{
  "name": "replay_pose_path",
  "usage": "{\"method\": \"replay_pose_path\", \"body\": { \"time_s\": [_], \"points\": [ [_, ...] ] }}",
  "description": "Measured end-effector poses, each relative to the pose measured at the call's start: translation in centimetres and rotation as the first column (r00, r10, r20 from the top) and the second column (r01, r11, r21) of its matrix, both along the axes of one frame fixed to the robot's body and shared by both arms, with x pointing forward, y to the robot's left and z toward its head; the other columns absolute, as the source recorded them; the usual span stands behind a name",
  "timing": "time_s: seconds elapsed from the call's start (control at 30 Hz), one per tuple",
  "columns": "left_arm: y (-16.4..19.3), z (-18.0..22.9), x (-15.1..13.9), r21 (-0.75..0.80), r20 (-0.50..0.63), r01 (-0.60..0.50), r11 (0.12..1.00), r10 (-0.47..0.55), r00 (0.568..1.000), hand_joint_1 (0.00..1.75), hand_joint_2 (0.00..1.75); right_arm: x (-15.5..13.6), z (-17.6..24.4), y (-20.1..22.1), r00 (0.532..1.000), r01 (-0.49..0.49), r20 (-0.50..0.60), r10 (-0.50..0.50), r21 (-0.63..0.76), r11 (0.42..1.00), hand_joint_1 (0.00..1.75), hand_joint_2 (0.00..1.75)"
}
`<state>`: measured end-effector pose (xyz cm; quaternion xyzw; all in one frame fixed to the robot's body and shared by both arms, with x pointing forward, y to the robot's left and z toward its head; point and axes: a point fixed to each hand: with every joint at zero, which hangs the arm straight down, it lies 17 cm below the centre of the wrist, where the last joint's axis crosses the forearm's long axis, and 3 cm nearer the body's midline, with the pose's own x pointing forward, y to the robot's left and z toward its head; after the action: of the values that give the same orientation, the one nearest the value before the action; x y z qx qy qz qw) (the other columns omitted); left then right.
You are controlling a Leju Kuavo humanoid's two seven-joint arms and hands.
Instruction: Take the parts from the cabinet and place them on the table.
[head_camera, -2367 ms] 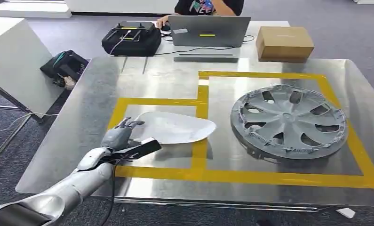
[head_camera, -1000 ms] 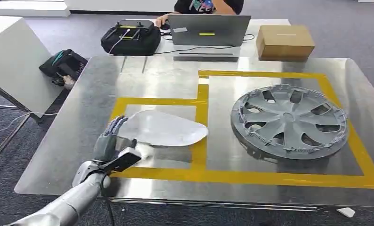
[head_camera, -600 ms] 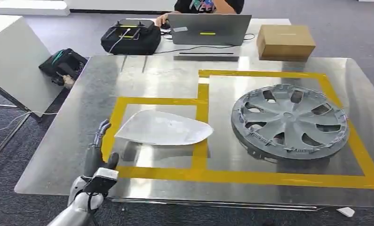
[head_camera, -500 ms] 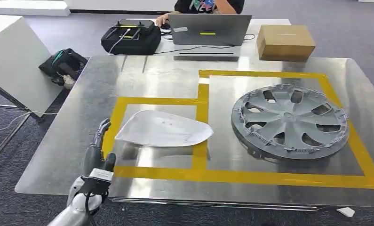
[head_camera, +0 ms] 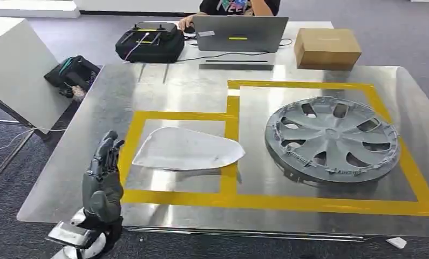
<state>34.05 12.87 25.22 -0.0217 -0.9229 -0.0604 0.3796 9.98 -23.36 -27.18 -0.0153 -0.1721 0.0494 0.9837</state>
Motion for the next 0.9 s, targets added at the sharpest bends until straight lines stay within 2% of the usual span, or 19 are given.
{"method": "replay_pose_path", "body": {
  "time_s": [0.1, 0.2, 0.27, 0.6, 0.9],
  "points": [
    [-1.4, 2.4, -2.0, -0.084, 0.026, 0.195, 0.977, -0.193, 0.981, 0.00, 0.00, 0.0, 0.0, -0.1, 1.000, 0.017, 0.002, -0.017, 0.003, 1.000, 0.00, 0.00],
    [-2.0, 4.8, -4.5, -0.141, 0.081, 0.395, 0.908, -0.387, 0.919, 0.00, 0.00, 0.2, 0.1, -0.1, 0.999, 0.039, 0.007, -0.039, 0.008, 0.999, 0.00, 0.00],
    [-1.7, 6.6, -5.8, -0.133, 0.136, 0.470, 0.872, -0.454, 0.881, 0.00, 0.00, 0.4, 0.1, -0.2, 0.998, 0.053, 0.013, -0.054, 0.010, 0.999, 0.00, 0.00],
    [2.5, 10.9, -7.1, -0.147, 0.270, 0.453, 0.879, -0.405, 0.874, 0.00, 0.00, 0.7, 0.1, -1.1, 0.994, 0.103, 0.024, -0.103, 0.002, 0.995, 0.00, 0.00],
    [4.7, 11.1, -7.4, -0.176, 0.274, 0.386, 0.906, -0.331, 0.903, 0.00, 0.00, -0.5, -0.3, -1.6, 0.995, 0.097, -0.033, -0.097, -0.014, 0.995, 0.00, 0.00]
  ]
}}
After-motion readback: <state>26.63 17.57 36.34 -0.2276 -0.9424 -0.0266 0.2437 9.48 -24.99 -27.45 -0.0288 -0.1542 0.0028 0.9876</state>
